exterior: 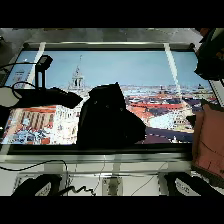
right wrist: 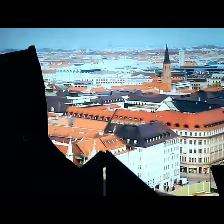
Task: Fold the clothes and pants, and hang the long-sleeved shirts on hangers.
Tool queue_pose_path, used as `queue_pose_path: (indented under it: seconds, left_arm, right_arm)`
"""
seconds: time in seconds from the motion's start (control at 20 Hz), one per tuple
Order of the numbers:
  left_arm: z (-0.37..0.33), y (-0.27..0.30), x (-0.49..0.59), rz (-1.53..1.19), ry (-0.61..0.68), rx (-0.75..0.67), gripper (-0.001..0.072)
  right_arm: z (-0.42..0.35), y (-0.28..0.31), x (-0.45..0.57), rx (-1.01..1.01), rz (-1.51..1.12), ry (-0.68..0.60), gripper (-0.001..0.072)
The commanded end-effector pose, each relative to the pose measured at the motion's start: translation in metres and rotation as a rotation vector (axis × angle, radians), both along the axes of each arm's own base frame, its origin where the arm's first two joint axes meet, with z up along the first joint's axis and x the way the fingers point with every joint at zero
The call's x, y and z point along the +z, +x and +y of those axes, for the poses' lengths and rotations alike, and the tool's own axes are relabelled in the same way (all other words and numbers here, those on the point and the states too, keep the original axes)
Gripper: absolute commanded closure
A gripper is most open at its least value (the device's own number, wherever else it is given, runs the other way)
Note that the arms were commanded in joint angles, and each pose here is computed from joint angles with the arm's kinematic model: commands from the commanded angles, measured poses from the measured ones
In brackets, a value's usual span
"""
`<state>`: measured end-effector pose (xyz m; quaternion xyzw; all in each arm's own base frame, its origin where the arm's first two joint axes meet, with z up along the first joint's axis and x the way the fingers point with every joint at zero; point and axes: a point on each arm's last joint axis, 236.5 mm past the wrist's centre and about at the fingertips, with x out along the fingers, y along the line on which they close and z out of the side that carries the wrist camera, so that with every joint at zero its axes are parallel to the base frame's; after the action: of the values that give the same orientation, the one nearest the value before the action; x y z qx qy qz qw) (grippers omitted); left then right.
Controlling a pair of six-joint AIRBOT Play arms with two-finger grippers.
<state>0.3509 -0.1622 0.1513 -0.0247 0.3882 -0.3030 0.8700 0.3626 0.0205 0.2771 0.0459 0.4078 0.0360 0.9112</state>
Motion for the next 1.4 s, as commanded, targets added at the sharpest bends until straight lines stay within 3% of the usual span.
queue_pose_path:
  seconds: [0.0,0.15,0.2,0.25,0.3,0.35,0.45,0.5,0.55,0.6,0.7,0.85,1.25,1.35]
  left_arm:
    - [-0.007,-0.002,0.004,0.011,-0.04,-0.005,0.001]
    - [0.003,0.002,0.0,-0.005,0.01,0.008,0.001]
    - [0.019,0.003,-0.01,-0.007,0.095,0.019,0.006]
    - [0.044,0.001,-0.027,0.015,0.226,0.026,0.0268]
    - [0.07,-0.003,-0.041,0.051,0.339,0.043,0.0392]
    - [0.095,-0.01,-0.057,0.104,0.423,0.064,0.0399]
    - [0.122,-0.031,-0.094,0.247,0.425,0.108,0.0397]
    - [0.125,-0.045,-0.116,0.328,0.375,0.129,0.0359]
    - [0.121,-0.061,-0.139,0.413,0.295,0.148,0.0153]
    - [0.113,-0.077,-0.158,0.48,0.224,0.143,0.0056]
    - [0.091,-0.11,-0.192,0.587,0.107,0.092,0.0059]
    - [0.07,-0.144,-0.228,0.691,0.032,0.054,0.0096]
    - [0.045,-0.135,-0.267,0.76,-0.122,0.077,0.0097]
    - [0.035,-0.131,-0.271,0.761,-0.176,0.056,0.0175]
  right_arm:
    - [0.0,0.0,0.0,0.001,-0.001,0.0,0.0676]
    - [0.0,0.0,0.0,0.001,-0.001,0.0,0.0676]
    - [0.0,0.0,0.0,0.001,-0.001,0.0,0.0676]
    - [0.0,0.0,0.0,0.001,-0.001,0.0,0.0676]
    - [0.0,0.0,0.0,0.001,-0.001,0.0,0.0676]
    - [0.0,0.0,0.0,0.001,-0.001,0.0,0.0676]
    - [0.0,0.0,0.0,0.001,-0.001,0.0,0.0676]
    - [0.0,0.0,0.0,0.001,-0.001,0.0,0.0676]
    - [0.0,0.0,0.0,0.001,-0.001,0.0,0.0677]
    - [0.0,0.0,0.0,0.001,-0.001,0.0,0.0676]
    - [0.0,0.0,0.0,0.001,-0.001,0.0,0.0676]
    - [0.0,0.0,0.0,0.001,-0.001,0.0,0.0676]
    - [0.0,0.0,0.0,0.001,-0.001,0.0,0.0676]
    - [0.0,0.0,0.0,0.001,-0.001,0.0,0.0676]
